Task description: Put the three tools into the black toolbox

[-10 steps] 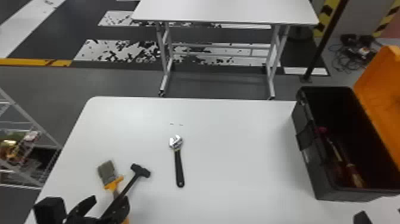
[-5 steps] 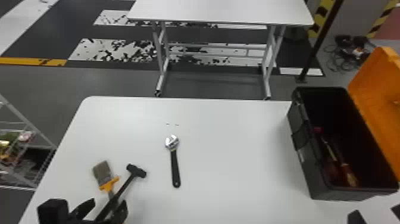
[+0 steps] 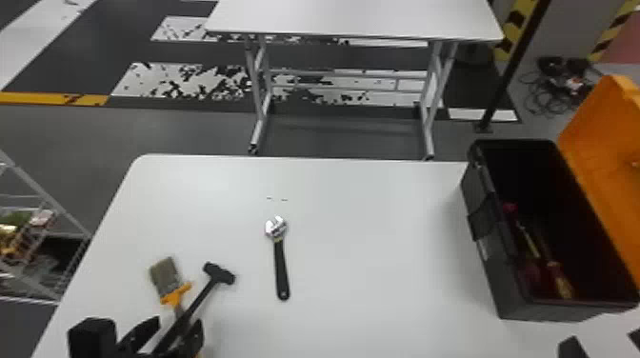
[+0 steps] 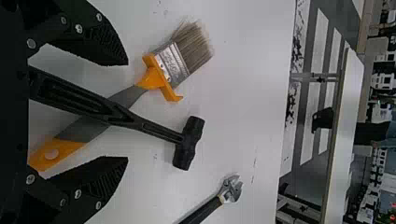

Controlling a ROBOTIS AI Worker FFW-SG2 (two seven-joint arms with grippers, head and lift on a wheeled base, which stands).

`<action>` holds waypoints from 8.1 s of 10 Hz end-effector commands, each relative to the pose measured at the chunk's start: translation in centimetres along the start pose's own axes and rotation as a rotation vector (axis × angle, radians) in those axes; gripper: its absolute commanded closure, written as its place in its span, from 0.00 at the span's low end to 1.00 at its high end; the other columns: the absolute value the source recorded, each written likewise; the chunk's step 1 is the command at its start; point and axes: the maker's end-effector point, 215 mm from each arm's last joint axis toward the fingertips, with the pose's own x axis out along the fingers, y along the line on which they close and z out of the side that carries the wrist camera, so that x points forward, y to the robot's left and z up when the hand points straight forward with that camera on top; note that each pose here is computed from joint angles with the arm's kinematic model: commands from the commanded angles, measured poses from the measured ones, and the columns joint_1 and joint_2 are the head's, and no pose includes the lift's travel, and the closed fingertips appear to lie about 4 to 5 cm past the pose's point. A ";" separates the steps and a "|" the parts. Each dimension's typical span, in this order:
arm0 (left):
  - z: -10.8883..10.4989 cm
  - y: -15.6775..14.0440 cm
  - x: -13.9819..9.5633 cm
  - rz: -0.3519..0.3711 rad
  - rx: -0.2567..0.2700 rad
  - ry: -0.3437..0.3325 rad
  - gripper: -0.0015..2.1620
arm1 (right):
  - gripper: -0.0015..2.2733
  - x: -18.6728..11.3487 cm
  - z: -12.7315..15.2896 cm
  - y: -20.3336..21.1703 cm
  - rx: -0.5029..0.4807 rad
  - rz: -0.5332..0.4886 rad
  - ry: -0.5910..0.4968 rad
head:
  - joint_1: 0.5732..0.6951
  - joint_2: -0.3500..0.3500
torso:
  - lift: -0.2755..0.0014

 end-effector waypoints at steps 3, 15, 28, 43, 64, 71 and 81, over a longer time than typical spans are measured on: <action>0.1 0.2 0.1 0.014 0.004 -0.001 0.73 | 0.06 0.1 -0.1 -0.1 0.005 -0.005 -0.002 | 1.00 0.53 | 0.81; 3.2 -3.0 -3.2 -0.042 -0.019 0.001 0.96 | 0.06 1.0 -0.8 0.3 0.033 0.006 0.021 | 1.00 0.50 | 0.81; 10.5 -22.3 -9.9 -0.847 -0.308 0.014 0.96 | 0.06 6.9 -6.2 9.2 0.308 0.238 0.498 | 1.00 0.17 | 0.81; 8.0 -28.3 -12.2 -1.012 -0.305 0.105 0.96 | 0.06 8.1 -4.5 26.4 0.453 0.560 0.732 | 1.00 0.58 | 0.81; 5.1 -22.4 -10.7 -0.834 -0.329 0.124 0.01 | 0.99 12.0 3.9 15.7 0.131 0.296 0.482 | 1.00 0.44 | 0.81; 5.4 -12.2 -12.6 -0.710 -0.429 0.036 0.02 | 0.99 15.1 11.4 -1.3 -0.028 0.068 0.357 | 1.00 0.29 | 0.81; 5.1 -8.7 -16.5 -0.727 -0.473 -0.011 0.02 | 0.99 20.2 6.3 -3.8 -0.399 0.170 0.340 | 1.00 0.35 | 0.81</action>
